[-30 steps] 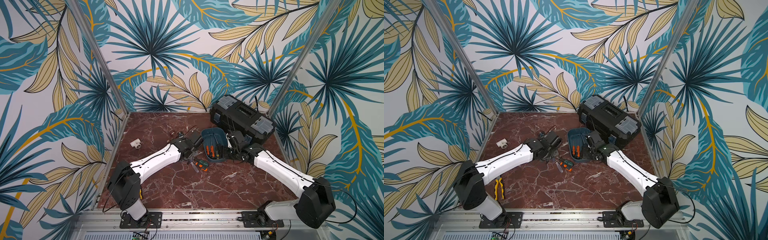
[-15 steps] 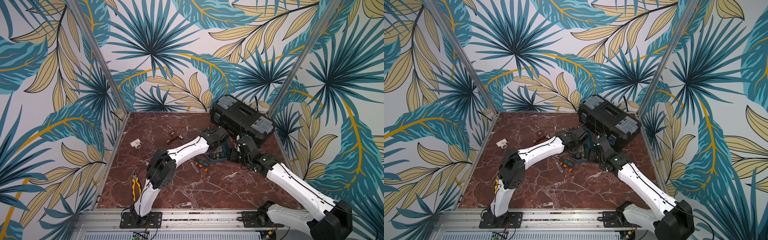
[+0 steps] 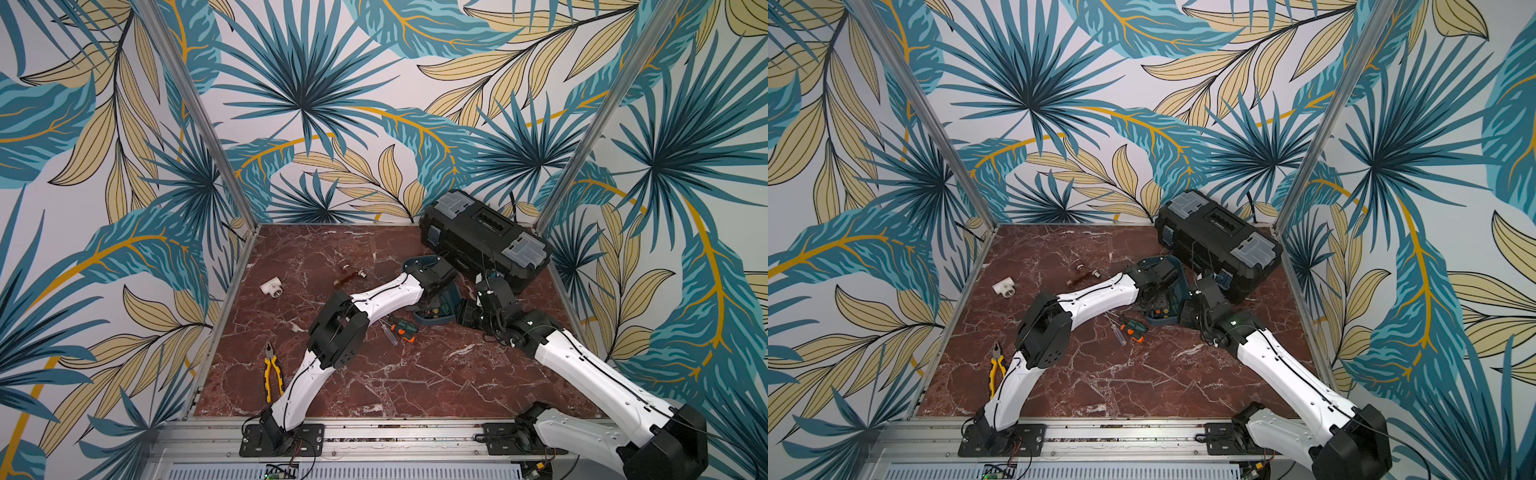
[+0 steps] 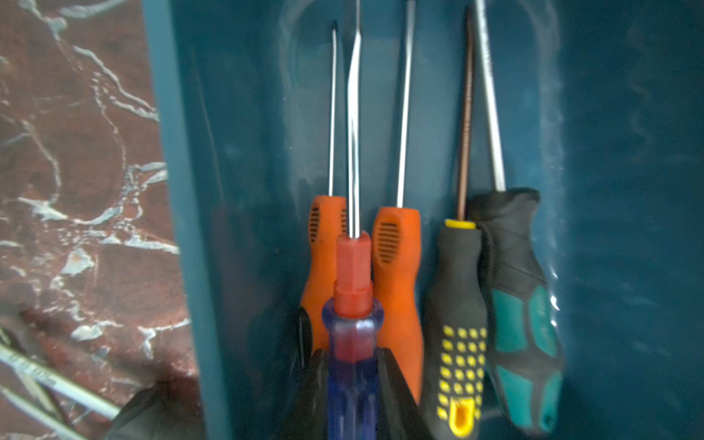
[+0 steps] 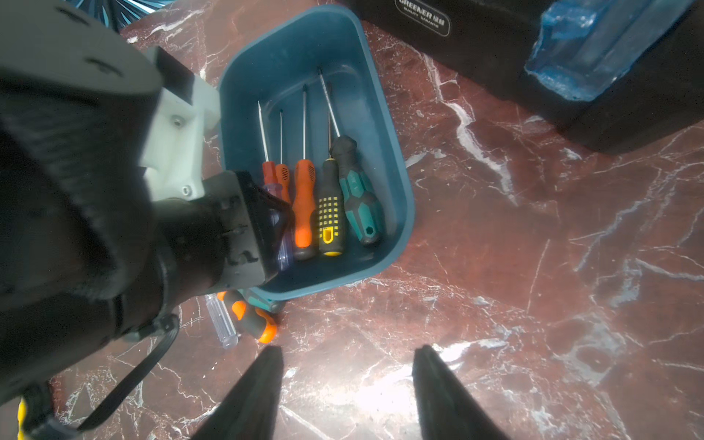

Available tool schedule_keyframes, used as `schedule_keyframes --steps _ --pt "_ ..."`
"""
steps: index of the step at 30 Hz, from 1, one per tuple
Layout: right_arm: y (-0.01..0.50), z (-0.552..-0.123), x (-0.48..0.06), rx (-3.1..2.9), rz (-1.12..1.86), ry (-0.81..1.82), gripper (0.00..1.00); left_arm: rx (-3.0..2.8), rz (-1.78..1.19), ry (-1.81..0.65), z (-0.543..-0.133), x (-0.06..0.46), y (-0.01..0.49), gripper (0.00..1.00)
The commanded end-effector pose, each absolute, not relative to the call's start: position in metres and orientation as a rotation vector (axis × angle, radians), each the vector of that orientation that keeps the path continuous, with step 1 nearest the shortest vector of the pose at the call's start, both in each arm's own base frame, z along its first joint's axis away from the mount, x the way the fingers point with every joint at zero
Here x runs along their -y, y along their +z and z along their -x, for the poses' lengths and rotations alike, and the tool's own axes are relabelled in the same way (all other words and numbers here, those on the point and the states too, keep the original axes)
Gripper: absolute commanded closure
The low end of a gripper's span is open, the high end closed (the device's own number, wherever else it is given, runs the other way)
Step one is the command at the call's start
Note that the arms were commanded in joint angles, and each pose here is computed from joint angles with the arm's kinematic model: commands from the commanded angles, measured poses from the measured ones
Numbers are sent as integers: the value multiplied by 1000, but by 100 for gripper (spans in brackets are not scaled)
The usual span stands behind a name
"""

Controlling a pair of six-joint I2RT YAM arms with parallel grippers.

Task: Put the screwdriver on the desktop into the storage box
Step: Place the screwdriver in the storage box.

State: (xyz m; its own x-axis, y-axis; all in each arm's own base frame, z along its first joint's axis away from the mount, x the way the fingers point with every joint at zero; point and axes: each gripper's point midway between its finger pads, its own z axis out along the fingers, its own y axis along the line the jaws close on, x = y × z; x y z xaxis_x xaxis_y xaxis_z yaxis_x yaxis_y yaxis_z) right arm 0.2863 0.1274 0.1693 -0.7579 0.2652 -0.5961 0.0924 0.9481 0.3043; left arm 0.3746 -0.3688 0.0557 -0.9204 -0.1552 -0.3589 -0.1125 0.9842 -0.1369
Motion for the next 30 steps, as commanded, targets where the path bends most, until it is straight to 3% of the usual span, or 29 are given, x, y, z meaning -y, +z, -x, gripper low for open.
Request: schedule_keyframes --steps 1,5,9,15,21,30 --pt "164 -285 -126 -2434 -254 324 40 -2736 181 -175 -382 374 62 78" --pt "163 -283 -124 -2432 -257 321 40 -2730 167 -200 -384 379 63 61" --pt "165 -283 -124 -2428 -249 315 40 -2693 148 -216 -390 381 80 53" --pt "171 -286 -124 -2422 -209 296 40 -2553 146 -281 -399 376 143 50" --pt "173 -289 -129 -2438 -177 297 40 -2369 225 -334 -390 334 210 48" --pt "169 -300 -153 -2494 -132 378 40 -2280 491 -298 -353 220 190 47"
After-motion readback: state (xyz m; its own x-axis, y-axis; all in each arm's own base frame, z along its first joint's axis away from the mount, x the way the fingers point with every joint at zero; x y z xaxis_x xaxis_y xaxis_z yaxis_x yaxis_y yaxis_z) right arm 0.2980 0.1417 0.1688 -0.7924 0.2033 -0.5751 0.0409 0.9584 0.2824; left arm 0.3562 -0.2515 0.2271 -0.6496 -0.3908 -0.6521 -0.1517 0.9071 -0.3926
